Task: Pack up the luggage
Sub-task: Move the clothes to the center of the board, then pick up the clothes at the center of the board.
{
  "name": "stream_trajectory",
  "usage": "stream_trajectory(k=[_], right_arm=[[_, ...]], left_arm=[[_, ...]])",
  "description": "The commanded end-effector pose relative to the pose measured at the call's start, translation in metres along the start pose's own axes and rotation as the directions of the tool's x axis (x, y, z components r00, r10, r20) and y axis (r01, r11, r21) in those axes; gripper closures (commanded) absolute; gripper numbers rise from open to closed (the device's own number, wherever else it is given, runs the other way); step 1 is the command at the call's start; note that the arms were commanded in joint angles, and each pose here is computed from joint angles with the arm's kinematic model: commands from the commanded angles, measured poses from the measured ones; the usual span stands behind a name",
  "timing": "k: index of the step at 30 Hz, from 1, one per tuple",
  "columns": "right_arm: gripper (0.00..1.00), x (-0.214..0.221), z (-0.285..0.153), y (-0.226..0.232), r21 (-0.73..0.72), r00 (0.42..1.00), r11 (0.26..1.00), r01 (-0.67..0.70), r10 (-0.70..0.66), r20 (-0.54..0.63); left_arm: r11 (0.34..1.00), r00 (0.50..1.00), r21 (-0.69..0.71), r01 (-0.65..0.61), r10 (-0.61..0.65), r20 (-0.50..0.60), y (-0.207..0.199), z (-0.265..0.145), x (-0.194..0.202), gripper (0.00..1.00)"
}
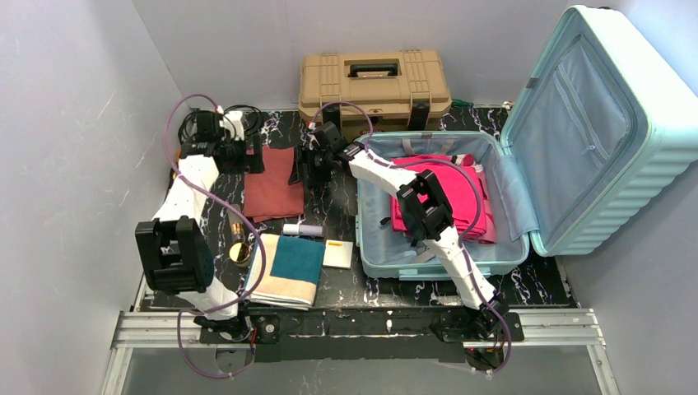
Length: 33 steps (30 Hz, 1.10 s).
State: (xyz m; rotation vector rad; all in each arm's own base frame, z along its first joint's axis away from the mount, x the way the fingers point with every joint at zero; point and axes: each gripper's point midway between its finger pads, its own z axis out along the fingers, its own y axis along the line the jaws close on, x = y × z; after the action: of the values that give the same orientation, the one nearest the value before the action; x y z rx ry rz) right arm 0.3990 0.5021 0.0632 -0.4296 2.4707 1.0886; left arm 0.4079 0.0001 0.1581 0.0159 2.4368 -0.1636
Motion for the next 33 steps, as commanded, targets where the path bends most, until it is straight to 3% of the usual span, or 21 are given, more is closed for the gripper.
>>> stream_trajectory(k=[1,9,20,24,33], right_arm=[[0.22,0.000,0.011,-0.003,-0.055,0.998,0.997,-0.061,0.062,0.005],[0.23,-0.029,-0.018,0.017,-0.181,0.997,0.982,-0.061,0.068,0.031],[0.26,-0.087,-0.089,0.069,-0.359,0.991,0.930,0.084,-0.039,0.130],[0.26,-0.095,-0.102,0.070,-0.302,0.980,0.942,0.148,-0.099,0.173],[0.23,-0.104,-0.128,0.044,-0.054,0.938,0.959,0.279,-0.260,0.231]], left_arm=[[0.971,0.980,0.130,-0.200,0.200,0.010,-0.029,-0.008,0.032,0.02],[0.877,0.913,0.256,-0.406,0.404,0.064,-0.086,-0.011,0.053,0.02],[0.877,0.912,0.255,-0.409,0.406,0.066,-0.107,0.001,0.055,0.02],[0.870,0.913,0.277,-0.407,0.398,0.091,-0.112,0.000,0.061,0.02],[0.871,0.904,0.286,-0.400,0.426,-0.032,-0.111,0.013,0.094,0.02]])
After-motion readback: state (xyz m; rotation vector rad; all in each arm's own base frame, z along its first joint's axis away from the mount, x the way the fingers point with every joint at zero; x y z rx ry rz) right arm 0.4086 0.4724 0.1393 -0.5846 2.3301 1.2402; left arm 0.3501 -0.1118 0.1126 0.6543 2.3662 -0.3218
